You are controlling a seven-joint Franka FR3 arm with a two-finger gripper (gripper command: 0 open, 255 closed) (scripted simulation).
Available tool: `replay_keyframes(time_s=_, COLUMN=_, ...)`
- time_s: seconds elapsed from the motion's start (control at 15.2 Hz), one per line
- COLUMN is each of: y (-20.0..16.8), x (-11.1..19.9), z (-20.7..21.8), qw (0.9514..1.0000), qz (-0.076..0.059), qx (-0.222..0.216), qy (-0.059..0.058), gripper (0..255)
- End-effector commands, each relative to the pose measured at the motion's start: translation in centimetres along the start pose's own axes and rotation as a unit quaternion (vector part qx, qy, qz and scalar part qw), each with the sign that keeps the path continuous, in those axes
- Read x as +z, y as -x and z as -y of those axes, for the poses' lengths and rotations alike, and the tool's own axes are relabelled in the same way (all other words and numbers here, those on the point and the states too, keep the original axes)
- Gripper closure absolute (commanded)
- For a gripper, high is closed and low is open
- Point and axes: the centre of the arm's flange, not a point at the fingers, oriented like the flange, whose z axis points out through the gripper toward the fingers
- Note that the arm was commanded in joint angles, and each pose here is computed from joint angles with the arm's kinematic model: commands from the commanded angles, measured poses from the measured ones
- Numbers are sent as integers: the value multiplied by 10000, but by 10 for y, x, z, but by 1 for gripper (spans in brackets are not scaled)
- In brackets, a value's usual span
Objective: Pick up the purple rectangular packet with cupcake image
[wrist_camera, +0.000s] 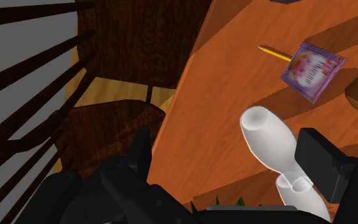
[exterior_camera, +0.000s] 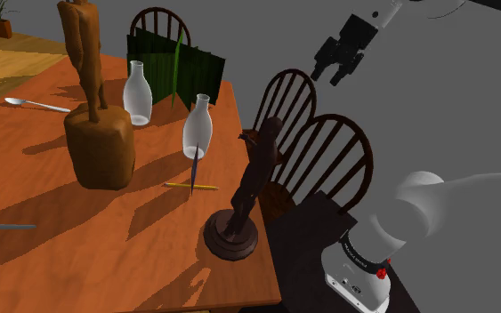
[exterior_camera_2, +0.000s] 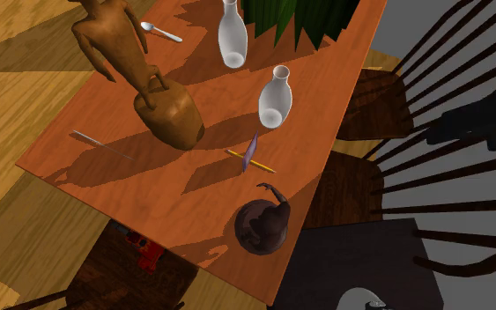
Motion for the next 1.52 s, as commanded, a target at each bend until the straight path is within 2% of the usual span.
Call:
replay_keyframes(time_s=0.0, y=0, x=0, z=0, qw=10000, qz=0, qx=0, qy=0, gripper=0)
replay_keyframes(time_s=0.73, y=-11, x=105, z=108, qw=9974, qz=-20, qx=660, qy=293, gripper=0)
replay_keyframes(time_s=1.45, y=-37, x=217, z=208, qw=9896, qz=-41, qx=1317, qy=585, gripper=0)
